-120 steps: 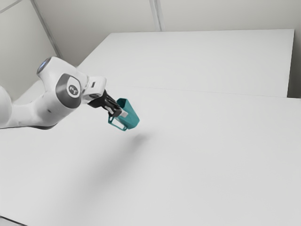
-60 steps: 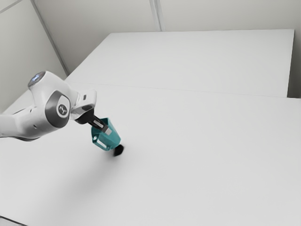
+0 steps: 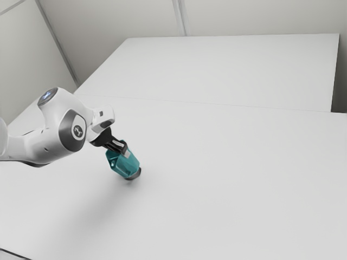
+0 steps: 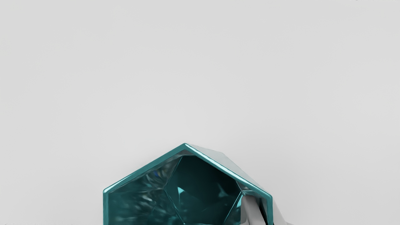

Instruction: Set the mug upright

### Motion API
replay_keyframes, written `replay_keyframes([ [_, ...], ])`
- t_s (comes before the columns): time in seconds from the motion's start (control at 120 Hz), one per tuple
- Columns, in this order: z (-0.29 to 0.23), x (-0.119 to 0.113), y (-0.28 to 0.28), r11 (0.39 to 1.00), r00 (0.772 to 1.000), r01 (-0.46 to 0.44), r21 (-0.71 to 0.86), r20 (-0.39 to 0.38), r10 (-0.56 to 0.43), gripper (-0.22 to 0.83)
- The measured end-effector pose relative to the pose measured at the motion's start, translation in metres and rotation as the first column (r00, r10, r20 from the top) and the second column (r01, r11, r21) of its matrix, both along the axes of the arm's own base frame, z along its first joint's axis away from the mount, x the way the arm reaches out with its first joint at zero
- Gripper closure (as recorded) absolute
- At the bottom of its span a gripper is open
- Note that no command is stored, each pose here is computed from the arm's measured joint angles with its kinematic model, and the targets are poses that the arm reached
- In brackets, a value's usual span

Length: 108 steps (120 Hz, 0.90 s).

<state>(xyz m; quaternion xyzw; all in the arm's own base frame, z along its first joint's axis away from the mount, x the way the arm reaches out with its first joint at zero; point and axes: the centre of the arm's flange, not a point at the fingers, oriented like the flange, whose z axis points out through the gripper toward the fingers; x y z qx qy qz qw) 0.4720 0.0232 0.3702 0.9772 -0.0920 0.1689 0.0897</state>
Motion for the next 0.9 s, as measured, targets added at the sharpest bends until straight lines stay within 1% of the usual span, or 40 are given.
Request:
replay_keyframes([
  [0.158, -0.005, 0.001, 0.000, 0.999, 0.999, -0.035, -0.011, -0.018, 0.035, 0.78],
  [0.225, -0.006, 0.001, 0.000, 0.999, 0.999, -0.047, -0.015, -0.024, 0.046, 0.75],
  [0.317, -0.007, 0.001, 0.000, 0.998, 0.998, -0.061, -0.022, -0.028, 0.060, 0.66],
  [0.433, -0.005, 0.002, 0.000, 0.996, 0.997, -0.078, -0.032, -0.029, 0.077, 0.48],
  [0.508, -0.001, 0.002, -0.001, 0.995, 0.996, -0.089, -0.041, -0.024, 0.088, 0.39],
  [0.608, 0.008, 0.002, -0.001, 0.994, 0.995, -0.099, -0.052, -0.009, 0.099, 0.31],
  [0.733, 0.021, 0.004, -0.006, 0.993, 0.995, -0.098, -0.061, 0.016, 0.099, 0.25],
  [0.783, 0.031, 0.010, -0.008, 0.994, 0.995, -0.094, -0.063, 0.035, 0.096, 0.22],
  [0.825, 0.043, 0.020, -0.010, 0.994, 0.995, -0.085, -0.063, 0.047, 0.088, 0.20],
  [0.867, 0.053, 0.036, -0.012, 0.996, 0.996, -0.070, -0.054, 0.051, 0.073, 0.18],
  [0.9, 0.062, 0.053, -0.014, 0.998, 0.997, -0.053, -0.041, 0.051, 0.055, 0.17],
])
